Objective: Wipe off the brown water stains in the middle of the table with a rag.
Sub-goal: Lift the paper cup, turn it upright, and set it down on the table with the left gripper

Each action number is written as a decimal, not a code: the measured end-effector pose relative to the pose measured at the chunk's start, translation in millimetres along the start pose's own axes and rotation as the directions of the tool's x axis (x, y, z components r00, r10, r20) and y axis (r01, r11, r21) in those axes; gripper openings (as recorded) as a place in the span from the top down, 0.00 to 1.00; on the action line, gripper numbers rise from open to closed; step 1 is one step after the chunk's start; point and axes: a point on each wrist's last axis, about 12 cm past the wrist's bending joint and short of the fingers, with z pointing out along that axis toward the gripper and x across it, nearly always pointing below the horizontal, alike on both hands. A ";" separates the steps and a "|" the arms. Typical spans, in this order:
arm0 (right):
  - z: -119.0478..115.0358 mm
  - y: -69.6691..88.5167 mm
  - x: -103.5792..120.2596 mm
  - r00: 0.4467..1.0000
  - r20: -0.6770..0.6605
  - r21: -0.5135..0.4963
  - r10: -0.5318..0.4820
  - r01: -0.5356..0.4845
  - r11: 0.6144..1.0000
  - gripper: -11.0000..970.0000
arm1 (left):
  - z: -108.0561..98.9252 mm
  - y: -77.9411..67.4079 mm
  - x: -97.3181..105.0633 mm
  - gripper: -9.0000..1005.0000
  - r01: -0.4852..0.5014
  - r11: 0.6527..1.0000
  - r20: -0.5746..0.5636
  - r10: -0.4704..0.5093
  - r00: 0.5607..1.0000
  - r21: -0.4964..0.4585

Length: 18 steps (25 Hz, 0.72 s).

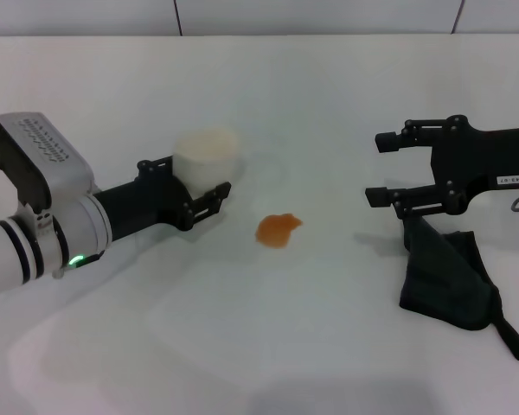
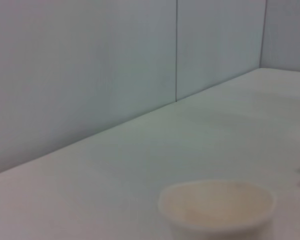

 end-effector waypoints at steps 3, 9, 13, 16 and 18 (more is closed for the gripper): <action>0.6 -0.8 1.0 1.000 -0.001 0.007 0.005 -0.005 1.000 0.19 | -1.9 -1.4 3.7 0.42 0.001 1.000 -0.010 -0.001 1.000 0.000; 1.5 -1.5 0.0 1.000 0.000 0.005 0.003 -0.003 1.000 0.19 | -3.9 -0.2 8.4 0.26 0.007 1.000 -0.030 -0.007 1.000 -0.021; 1.7 -1.4 -0.1 1.000 -0.001 0.004 0.003 -0.003 1.000 0.19 | -3.9 0.2 7.6 0.17 0.007 1.000 -0.026 -0.007 1.000 -0.020; 1.6 -1.2 0.3 1.000 -0.001 0.005 0.004 -0.004 1.000 0.19 | -4.0 0.6 6.1 0.13 0.005 1.000 -0.017 -0.006 1.000 -0.018; 1.3 -1.0 0.7 1.000 -0.001 0.005 0.005 -0.005 1.000 0.19 | -4.6 0.3 6.1 0.13 0.007 1.000 -0.014 -0.007 1.000 -0.016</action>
